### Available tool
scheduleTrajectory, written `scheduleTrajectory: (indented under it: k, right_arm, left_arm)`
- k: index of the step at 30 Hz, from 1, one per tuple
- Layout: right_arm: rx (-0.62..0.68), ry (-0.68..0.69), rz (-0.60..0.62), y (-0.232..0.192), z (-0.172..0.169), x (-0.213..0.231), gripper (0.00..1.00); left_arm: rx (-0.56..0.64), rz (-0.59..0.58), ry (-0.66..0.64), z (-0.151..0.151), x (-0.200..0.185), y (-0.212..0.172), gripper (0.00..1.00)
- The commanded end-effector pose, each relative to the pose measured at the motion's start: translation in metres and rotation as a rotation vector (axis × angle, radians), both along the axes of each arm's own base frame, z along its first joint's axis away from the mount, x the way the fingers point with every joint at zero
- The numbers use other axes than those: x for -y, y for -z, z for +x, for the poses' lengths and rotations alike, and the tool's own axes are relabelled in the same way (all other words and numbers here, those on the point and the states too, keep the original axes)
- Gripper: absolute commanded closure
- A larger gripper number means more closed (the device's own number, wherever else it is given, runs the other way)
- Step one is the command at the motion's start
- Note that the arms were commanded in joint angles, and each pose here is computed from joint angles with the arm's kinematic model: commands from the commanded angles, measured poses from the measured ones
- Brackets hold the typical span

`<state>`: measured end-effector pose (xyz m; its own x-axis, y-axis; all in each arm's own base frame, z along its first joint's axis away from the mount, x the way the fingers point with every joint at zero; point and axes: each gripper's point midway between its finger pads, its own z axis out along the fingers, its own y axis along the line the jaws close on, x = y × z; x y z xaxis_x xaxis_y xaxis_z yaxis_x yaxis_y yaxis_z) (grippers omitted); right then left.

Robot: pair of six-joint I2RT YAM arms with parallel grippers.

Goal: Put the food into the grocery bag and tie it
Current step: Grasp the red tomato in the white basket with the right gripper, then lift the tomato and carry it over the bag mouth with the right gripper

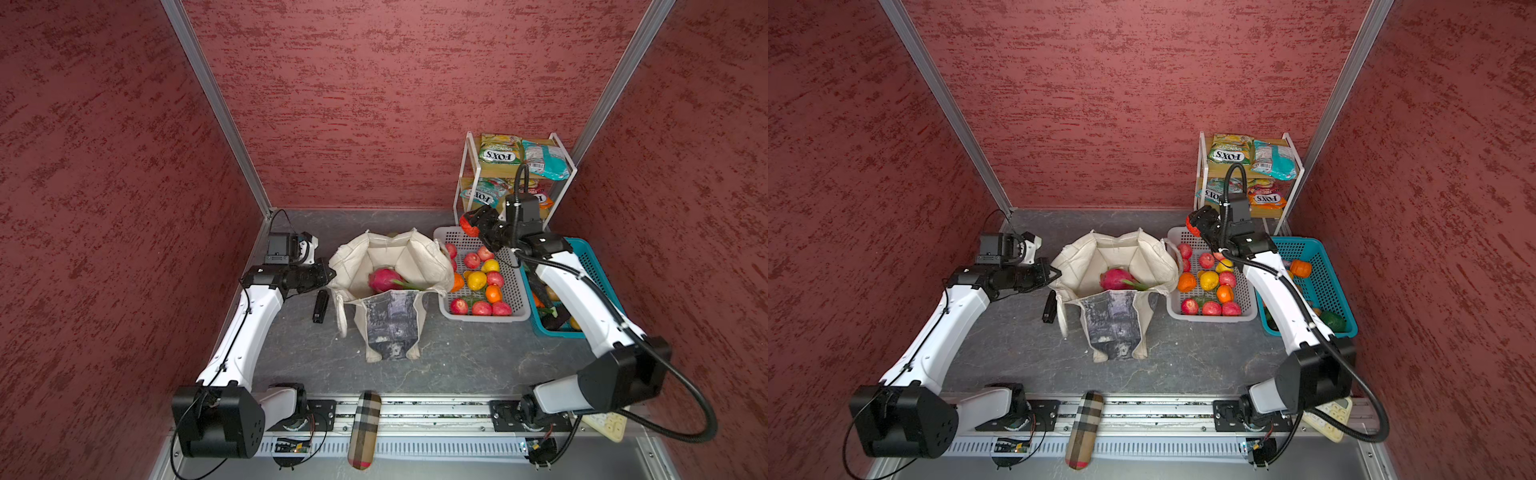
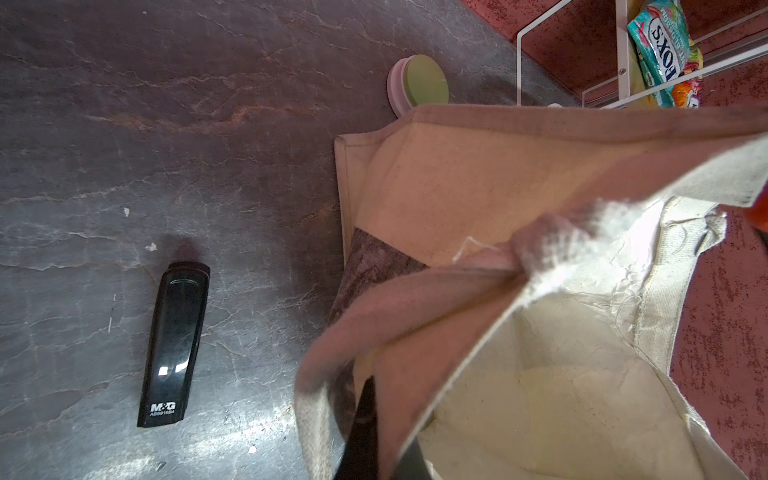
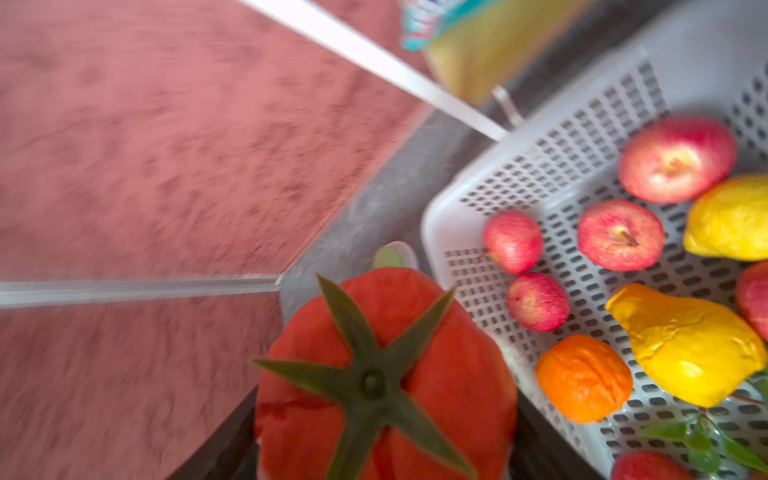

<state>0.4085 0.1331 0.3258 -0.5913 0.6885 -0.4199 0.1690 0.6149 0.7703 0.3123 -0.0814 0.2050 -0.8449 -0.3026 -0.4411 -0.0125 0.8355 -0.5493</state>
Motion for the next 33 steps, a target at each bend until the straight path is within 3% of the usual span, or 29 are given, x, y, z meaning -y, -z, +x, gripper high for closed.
scheduleTrajectory:
  k: [1, 12, 25, 33]
  right_arm:
    - [0.055, -0.185, -0.115, -0.022, -0.036, -0.018, 0.43]
    - [0.069, -0.488, -0.216, -0.026, -0.071, -0.100, 0.43]
    - [-0.071, -0.664, -0.243, 0.018, -0.079, -0.176, 0.43]
    - [-0.134, -0.756, -0.329, 0.040, -0.093, -0.220, 0.43]
  left_arm:
    - [0.047, 0.006, 0.005, 0.001, 0.000, -0.007, 1.00]
    - [0.042, 0.017, 0.000, 0.001, -0.001, -0.005, 1.00]
    - [0.053, 0.018, 0.003, 0.000, 0.000, -0.008, 1.00]
    - [0.059, 0.020, 0.006, -0.001, 0.001, -0.009, 1.00]
